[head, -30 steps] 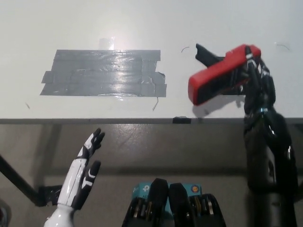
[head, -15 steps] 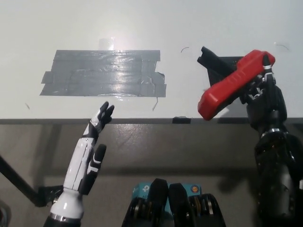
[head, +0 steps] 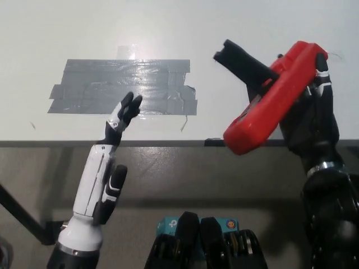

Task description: The robot first picks the multimeter with right hand and then unfolds the black stand on the back of it using left hand

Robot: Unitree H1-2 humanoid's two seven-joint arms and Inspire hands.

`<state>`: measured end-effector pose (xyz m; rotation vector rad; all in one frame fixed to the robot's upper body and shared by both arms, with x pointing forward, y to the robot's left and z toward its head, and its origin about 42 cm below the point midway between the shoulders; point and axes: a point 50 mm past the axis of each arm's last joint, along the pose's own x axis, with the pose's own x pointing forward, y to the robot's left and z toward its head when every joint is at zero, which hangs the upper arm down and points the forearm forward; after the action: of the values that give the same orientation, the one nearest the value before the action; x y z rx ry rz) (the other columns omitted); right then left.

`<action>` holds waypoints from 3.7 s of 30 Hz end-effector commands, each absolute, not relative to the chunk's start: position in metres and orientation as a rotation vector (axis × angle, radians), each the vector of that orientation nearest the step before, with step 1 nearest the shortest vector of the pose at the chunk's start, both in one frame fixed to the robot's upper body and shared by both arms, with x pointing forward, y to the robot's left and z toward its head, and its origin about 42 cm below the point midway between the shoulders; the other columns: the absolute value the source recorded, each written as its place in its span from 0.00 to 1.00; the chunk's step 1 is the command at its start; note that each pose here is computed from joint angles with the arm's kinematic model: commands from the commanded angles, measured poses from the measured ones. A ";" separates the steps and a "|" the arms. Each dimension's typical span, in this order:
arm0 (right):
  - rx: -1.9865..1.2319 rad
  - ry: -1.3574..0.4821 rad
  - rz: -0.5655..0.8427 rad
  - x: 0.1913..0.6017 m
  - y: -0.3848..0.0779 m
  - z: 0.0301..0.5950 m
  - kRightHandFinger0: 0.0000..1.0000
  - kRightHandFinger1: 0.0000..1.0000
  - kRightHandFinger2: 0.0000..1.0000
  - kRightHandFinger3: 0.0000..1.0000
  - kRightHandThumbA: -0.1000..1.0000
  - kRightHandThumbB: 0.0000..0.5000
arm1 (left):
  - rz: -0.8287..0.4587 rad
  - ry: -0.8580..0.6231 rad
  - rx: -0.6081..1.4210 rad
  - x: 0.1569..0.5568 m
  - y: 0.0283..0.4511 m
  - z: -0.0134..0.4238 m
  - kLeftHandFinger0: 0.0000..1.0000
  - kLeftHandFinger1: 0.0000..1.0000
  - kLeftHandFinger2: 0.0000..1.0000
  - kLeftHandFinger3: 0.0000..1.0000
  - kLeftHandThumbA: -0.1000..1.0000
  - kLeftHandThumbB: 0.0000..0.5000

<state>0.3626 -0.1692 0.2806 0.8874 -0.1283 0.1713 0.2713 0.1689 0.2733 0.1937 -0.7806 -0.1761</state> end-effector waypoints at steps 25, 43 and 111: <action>1.127 -0.282 0.744 0.312 -0.126 0.324 0.00 0.22 0.79 0.49 0.00 0.26 | -0.263 -1.207 0.041 0.229 0.137 0.375 1.00 1.00 1.00 1.00 1.00 0.91; 1.111 -0.293 0.747 0.310 -0.130 0.321 0.00 0.16 0.73 0.64 0.00 0.28 | -0.252 -1.198 0.031 0.243 0.141 0.374 1.00 1.00 1.00 1.00 1.00 0.85; 1.159 -0.371 0.769 0.305 -0.133 0.356 0.00 0.19 0.77 0.83 0.00 0.24 | -0.266 -1.207 0.158 0.240 0.125 0.351 0.70 0.03 0.02 1.00 1.00 0.71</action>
<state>0.3118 -0.1352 0.3270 1.0976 -0.2571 0.6859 0.2466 0.1242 0.3465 0.1716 -1.1548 -0.2901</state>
